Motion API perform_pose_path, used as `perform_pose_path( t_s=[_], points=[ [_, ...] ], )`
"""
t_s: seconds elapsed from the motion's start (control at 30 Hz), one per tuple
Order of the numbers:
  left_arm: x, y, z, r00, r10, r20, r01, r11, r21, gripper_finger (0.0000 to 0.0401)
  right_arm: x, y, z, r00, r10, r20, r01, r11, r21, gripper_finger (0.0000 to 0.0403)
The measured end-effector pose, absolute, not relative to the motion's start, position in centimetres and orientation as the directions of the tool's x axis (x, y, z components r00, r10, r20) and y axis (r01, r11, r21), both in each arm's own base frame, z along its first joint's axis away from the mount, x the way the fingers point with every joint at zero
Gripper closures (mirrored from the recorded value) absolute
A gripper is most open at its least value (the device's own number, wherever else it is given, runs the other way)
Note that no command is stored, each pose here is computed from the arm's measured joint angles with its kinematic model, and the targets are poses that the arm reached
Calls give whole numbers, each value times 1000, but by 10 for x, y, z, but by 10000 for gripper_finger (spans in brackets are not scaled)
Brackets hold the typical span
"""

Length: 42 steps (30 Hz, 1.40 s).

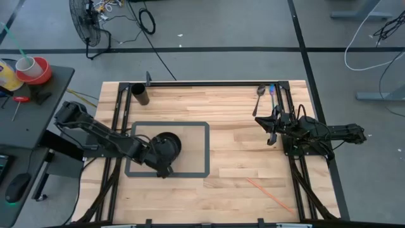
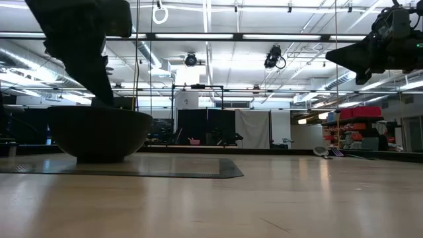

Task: Pick & Place Utensil
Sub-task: Put the black cup on the top right of the transparent mat

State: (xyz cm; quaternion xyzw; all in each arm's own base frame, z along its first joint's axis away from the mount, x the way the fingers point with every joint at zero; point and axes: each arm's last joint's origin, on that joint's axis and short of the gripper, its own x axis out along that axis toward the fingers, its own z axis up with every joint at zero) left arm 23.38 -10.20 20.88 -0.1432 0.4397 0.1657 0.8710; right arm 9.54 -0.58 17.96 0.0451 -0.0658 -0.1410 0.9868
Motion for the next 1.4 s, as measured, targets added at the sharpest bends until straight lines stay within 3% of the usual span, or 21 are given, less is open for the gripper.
perform_pose_path(
  t_s=[0.23, 0.4, 0.63, 0.8, 0.97, 1.2, 1.27, 1.4],
  points=[
    [232, -72, 234, 629, 265, -731, -527, 836, -150, 182, 95, -6, 180, 952, -284, 117, 272, 956, 107, 376],
    [228, -41, 245, 606, 286, -742, -623, 751, -220, 141, 95, -6, 180, 952, -284, 117, 272, 956, 107, 376],
    [221, 0, 240, 455, 406, -793, -775, 619, -127, 61, 95, -6, 180, 952, -284, 117, 272, 956, 107, 376],
    [206, 33, 235, 258, 514, -818, -886, 464, 13, 8, 95, -6, 180, 952, -284, 117, 272, 956, 107, 376],
    [199, 53, 234, 175, 550, -816, -936, 351, 36, 8, 95, -6, 180, 952, -284, 117, 272, 956, 107, 376],
    [167, 76, 208, -64, 641, -765, -997, -13, 72, 3, 95, -6, 180, 952, -284, 117, 272, 956, 108, 376],
    [160, 81, 197, -81, 652, -754, -996, -75, 43, 4, 95, -6, 180, 952, -284, 117, 272, 956, 107, 376],
    [160, 90, 186, -23, 703, -711, -995, -88, -55, 4, 95, -6, 180, 952, -284, 117, 272, 956, 107, 376]
  ],
)
